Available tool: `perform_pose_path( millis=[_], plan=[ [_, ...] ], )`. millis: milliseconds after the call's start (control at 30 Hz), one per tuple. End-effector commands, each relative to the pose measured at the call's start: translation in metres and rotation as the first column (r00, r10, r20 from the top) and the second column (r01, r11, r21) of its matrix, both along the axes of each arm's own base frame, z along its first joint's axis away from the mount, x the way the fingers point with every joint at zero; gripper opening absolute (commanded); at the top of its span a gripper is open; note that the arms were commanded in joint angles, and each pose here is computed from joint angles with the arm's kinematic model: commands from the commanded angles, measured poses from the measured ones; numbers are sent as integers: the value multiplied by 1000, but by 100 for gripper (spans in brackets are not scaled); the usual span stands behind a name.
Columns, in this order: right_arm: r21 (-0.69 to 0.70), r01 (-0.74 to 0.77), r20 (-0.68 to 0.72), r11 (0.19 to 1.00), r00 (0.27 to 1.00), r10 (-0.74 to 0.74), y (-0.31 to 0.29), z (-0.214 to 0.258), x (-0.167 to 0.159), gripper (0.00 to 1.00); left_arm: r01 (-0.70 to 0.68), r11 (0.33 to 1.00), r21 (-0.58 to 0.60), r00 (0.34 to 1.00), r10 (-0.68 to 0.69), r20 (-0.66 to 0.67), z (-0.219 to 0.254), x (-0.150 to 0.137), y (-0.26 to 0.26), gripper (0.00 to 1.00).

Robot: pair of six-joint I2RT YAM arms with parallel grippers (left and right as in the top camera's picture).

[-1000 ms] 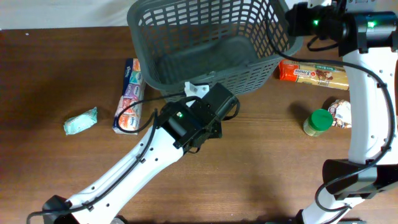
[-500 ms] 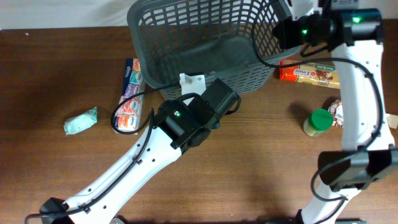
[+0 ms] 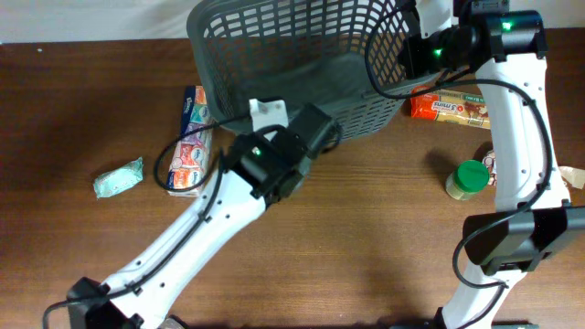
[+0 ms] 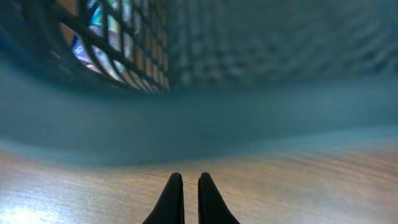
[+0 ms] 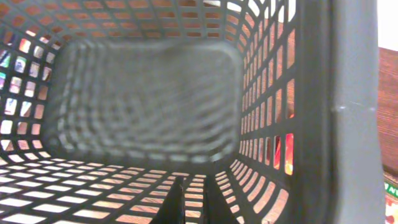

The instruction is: Pack container

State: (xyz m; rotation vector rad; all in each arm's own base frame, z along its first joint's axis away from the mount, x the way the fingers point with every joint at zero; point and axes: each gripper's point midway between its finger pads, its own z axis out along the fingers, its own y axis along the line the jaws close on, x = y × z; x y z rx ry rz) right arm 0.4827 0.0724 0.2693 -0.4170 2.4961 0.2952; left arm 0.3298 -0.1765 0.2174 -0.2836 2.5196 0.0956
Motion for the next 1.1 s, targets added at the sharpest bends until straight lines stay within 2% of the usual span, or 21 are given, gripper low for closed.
perform_pose_path(
  millis=[0, 567, 1067],
  plan=[
    [-26, 0, 3, 1000, 1000, 0, -1, 1, -1, 4, -38, 998, -45, 999, 38, -15, 1, 7, 7, 2],
    [-28, 1, -57, 1000, 998, -3, -2, -7, -13, 4, -40, 996, -75, 998, 43, 38, 8, 25, 8, 2],
    [-32, -33, -108, 999, 994, 29, 12, -13, -26, 4, -94, 993, -64, 994, 97, 44, 9, 39, 35, 1]
  ],
)
